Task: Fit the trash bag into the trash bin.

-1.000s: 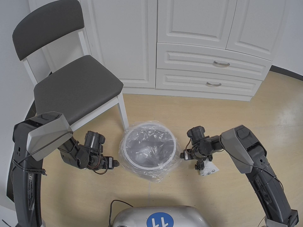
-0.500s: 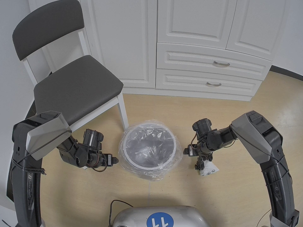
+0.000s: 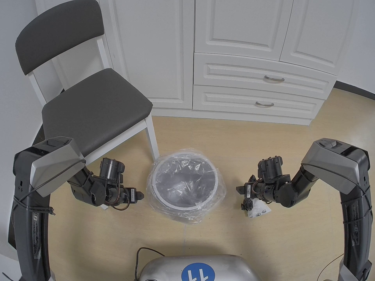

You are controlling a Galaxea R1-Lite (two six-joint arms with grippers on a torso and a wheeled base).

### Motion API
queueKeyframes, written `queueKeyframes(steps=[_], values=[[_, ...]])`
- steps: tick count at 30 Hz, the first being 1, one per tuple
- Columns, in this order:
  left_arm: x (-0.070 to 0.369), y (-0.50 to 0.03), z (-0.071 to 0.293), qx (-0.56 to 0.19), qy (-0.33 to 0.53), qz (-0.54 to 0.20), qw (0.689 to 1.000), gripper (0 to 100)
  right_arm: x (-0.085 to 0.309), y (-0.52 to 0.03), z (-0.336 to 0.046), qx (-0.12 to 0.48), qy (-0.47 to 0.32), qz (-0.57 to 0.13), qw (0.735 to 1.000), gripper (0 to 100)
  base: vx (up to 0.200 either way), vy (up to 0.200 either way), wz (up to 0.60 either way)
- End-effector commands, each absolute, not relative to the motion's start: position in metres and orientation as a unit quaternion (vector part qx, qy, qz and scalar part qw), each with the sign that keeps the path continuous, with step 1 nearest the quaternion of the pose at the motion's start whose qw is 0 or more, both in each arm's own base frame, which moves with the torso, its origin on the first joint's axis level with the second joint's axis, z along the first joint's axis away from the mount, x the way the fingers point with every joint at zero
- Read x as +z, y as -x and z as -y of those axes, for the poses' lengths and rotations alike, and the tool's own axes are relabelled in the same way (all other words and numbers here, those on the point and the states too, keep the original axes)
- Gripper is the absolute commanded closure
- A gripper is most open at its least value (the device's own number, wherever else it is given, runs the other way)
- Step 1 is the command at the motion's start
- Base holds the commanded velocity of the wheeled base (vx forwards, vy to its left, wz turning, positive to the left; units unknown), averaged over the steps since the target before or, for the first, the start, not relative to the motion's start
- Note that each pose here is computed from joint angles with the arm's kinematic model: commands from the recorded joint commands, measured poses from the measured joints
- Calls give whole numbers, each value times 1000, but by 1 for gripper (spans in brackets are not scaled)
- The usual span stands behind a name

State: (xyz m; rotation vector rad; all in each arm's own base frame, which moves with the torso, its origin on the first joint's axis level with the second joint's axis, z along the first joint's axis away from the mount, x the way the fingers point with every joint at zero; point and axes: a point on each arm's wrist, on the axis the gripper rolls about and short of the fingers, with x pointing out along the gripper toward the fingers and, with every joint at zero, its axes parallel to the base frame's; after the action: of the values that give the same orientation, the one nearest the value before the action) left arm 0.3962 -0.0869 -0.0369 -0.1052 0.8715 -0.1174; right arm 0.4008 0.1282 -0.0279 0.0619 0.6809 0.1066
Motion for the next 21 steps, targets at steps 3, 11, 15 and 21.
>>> queueKeyframes(steps=[3,11,15,21], values=[[-34,-388,85,-57,47,-426,902,0,-43,-429,-81,7,-21,-326,945,0,0,0,0],[-35,-388,86,-62,38,-426,902,0,-43,-448,-77,36,-38,-359,932,0,0,0,0],[-33,-389,86,-65,34,-414,908,0,-53,-467,-84,26,-62,-347,935,0,0,0,0],[-37,-389,87,-66,33,-411,908,0,-72,-502,-85,16,-69,-371,926,0,0,0,0]])
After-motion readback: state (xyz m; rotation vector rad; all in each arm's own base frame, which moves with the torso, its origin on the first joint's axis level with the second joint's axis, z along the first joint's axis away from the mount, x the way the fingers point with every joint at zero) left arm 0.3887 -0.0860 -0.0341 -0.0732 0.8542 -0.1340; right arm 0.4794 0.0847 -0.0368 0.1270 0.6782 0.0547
